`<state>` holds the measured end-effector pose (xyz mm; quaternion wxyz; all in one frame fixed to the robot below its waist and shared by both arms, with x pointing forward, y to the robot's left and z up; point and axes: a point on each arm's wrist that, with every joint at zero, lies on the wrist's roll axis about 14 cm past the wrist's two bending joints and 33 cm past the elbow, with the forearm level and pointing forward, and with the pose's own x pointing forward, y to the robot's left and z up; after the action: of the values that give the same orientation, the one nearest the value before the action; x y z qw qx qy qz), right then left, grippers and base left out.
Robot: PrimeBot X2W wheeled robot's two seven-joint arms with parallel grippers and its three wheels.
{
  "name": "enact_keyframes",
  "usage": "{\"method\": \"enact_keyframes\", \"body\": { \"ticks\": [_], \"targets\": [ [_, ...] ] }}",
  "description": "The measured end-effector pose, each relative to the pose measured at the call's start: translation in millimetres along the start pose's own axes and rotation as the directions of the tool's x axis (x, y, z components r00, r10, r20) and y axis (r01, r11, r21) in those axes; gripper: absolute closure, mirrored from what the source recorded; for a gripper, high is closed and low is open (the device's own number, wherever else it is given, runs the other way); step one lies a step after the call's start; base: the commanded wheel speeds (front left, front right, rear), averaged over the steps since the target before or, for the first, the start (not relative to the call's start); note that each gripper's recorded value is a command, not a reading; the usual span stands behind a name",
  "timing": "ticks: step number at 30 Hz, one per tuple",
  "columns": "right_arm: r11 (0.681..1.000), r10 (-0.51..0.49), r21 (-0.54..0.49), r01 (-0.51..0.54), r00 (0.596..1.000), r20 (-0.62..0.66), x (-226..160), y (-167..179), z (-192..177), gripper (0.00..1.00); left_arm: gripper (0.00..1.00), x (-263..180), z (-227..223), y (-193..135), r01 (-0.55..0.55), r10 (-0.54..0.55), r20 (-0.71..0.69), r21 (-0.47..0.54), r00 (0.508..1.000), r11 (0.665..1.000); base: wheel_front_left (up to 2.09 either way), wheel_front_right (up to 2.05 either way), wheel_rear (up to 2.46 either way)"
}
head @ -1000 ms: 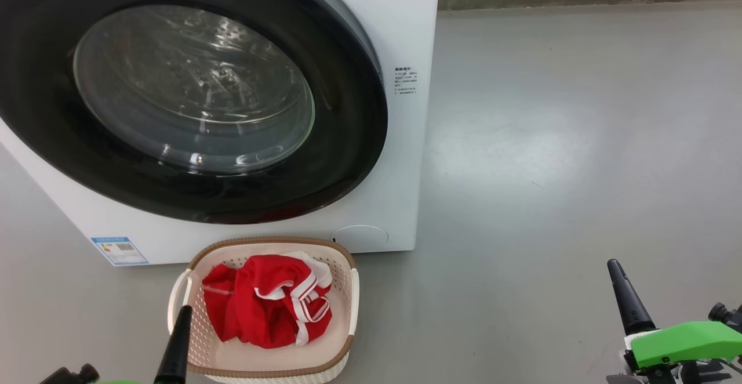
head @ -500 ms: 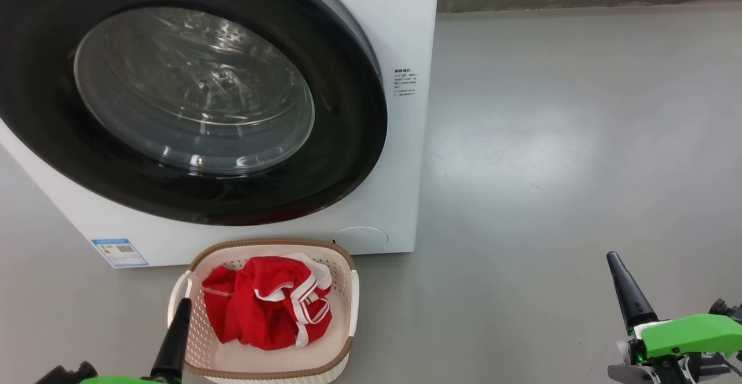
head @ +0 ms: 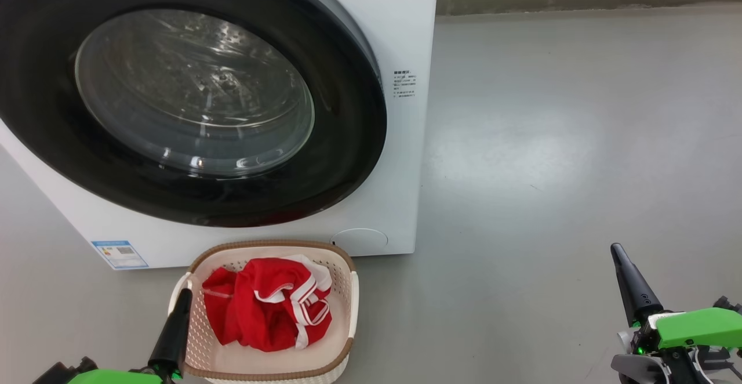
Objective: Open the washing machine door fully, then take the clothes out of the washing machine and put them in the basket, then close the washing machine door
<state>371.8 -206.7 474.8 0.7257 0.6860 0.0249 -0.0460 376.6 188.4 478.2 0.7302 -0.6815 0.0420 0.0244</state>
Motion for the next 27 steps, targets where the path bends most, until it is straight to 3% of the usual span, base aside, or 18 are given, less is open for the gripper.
{"method": "enact_keyframes", "body": {
  "ticks": [6, 27],
  "targets": [
    [0.998, 0.022, 0.053, -0.021, 1.000, -0.007, 3.1, 6.8, -0.6, 1.00, 1.00, -0.2, -0.5, -1.6, 0.008, -0.009, -0.008, -0.063, 1.000, 0.998, 0.00, 0.00, 0.00],
    [0.998, 0.027, 0.061, -0.026, 1.000, -0.006, 3.9, 8.4, -0.4, 1.00, 1.00, 0.3, -0.3, -2.6, 0.011, -0.012, -0.006, -0.065, 1.000, 0.998, 0.00, 0.00, 0.00]
  ]
}}
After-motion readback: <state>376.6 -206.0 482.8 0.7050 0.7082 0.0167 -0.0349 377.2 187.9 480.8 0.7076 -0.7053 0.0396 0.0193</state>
